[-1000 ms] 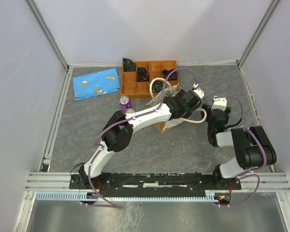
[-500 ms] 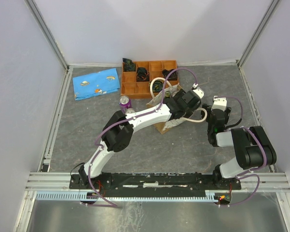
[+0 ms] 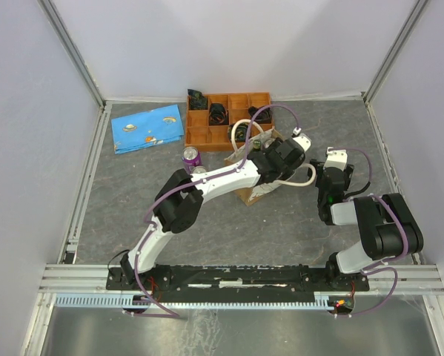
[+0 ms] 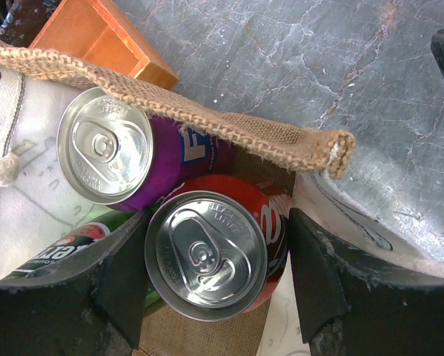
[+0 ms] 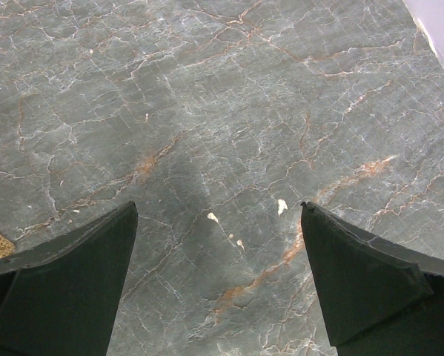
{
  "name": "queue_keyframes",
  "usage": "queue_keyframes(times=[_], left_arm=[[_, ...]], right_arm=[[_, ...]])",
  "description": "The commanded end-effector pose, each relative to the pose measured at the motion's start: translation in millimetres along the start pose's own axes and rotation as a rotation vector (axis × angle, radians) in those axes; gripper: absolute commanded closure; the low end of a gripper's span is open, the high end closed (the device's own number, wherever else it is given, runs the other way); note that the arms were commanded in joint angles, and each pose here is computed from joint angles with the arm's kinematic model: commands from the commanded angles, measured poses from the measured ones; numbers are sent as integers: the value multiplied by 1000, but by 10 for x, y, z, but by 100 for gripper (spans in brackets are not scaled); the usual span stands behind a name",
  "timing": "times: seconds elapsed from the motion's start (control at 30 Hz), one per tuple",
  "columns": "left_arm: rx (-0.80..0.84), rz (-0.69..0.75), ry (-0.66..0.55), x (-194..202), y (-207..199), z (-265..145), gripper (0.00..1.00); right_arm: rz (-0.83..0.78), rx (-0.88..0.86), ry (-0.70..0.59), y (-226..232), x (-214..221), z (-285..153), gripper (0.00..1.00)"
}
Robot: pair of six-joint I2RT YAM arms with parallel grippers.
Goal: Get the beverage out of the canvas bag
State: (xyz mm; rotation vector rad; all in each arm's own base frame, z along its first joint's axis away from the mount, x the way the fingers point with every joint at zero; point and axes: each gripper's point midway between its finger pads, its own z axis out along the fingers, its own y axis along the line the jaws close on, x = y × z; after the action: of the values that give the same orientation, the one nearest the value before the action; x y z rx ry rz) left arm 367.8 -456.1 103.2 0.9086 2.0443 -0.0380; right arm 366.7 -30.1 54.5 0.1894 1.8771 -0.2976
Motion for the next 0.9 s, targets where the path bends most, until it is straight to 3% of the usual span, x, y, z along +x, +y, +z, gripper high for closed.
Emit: queue_keyframes(times=[0.0, 0.43, 0.87], left_arm=[[76, -5, -70, -252, -72, -205, 97], [99, -43, -265, -981, 252, -971, 97], [131, -64, -373, -1363, 460, -1556, 97]], right_arm=[[32, -5, -61, 28, -221, 49, 1], [31, -5, -62, 27, -223, 49, 1], [31, -4, -62, 26, -222, 47, 1]])
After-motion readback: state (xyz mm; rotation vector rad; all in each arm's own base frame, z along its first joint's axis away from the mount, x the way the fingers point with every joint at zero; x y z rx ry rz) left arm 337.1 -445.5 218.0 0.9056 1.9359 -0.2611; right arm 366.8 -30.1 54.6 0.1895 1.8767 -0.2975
